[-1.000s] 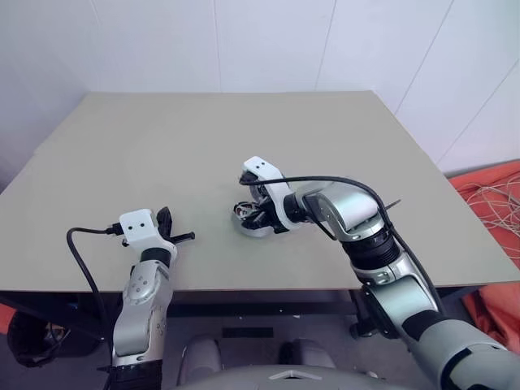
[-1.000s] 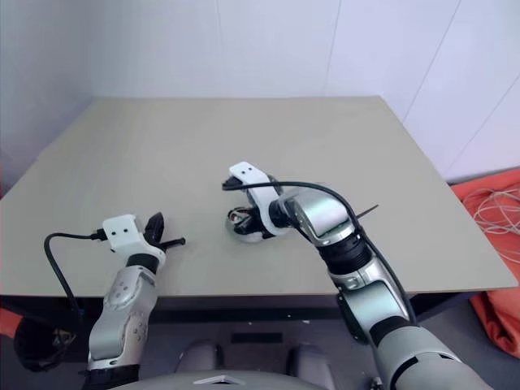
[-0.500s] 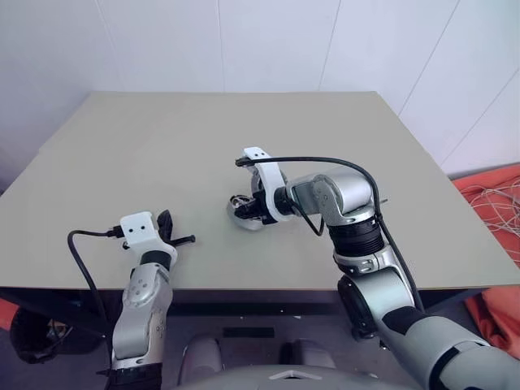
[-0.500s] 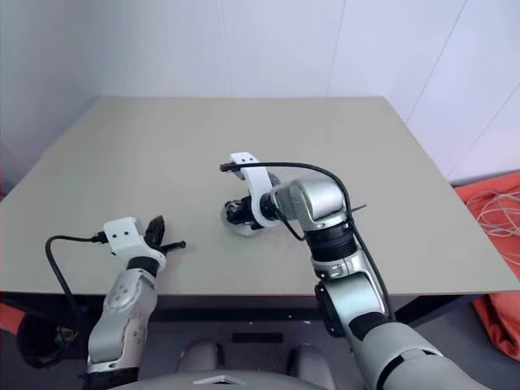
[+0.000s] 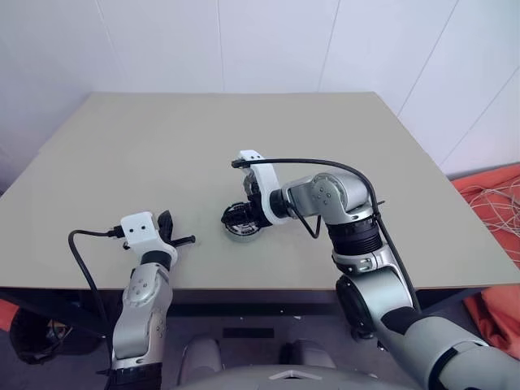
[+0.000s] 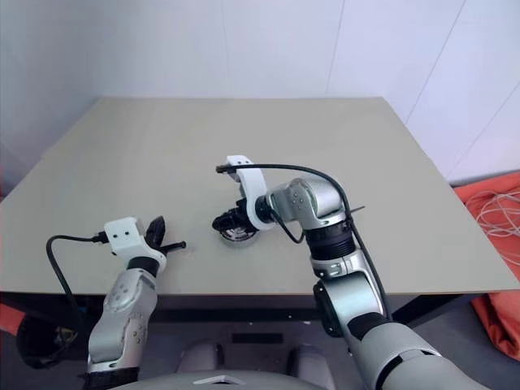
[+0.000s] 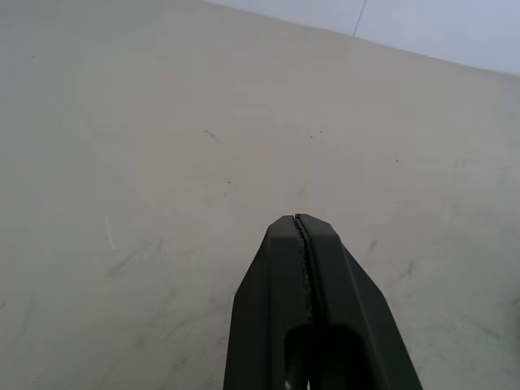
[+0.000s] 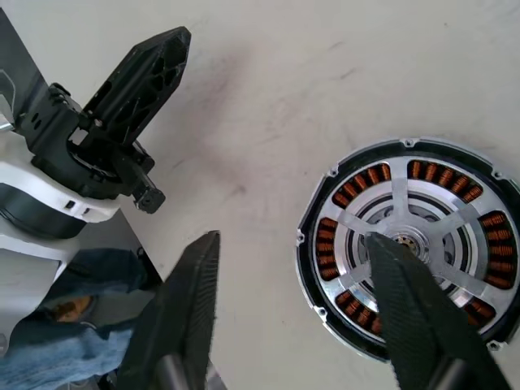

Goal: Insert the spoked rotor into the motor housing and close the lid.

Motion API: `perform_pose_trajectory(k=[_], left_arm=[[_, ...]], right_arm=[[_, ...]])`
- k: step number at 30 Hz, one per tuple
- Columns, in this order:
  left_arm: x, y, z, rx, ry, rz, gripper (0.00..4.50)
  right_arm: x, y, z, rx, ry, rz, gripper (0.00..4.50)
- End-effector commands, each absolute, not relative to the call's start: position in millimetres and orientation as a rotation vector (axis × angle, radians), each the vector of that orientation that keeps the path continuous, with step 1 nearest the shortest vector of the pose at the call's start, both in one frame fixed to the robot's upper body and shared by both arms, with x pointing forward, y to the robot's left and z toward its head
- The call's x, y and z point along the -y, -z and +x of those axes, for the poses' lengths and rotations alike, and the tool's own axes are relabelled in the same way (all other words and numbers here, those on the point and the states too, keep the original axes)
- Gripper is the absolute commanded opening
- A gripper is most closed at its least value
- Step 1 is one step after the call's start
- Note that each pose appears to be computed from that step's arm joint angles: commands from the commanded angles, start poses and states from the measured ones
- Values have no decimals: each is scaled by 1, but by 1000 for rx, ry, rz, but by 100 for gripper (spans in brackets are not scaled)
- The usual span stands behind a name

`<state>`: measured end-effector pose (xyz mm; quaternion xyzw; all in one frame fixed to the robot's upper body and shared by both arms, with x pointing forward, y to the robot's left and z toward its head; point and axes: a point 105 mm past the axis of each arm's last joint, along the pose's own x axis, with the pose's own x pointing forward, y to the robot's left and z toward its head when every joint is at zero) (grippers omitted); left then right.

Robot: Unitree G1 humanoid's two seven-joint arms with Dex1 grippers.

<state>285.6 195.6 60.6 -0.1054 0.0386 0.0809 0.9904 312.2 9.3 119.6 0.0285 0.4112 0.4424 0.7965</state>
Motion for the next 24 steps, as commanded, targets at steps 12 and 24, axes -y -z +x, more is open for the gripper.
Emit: perform_pose_trajectory(k=[12,24], left_arm=[[-195,-73,293,-30,-143,-213,0],[-195,-73,292,-34,-142,-214,0]], right_arm=[[-25,-181,297,-274,-1388,-352,445],[-24,-155,298,-76,-1518,-756,445]])
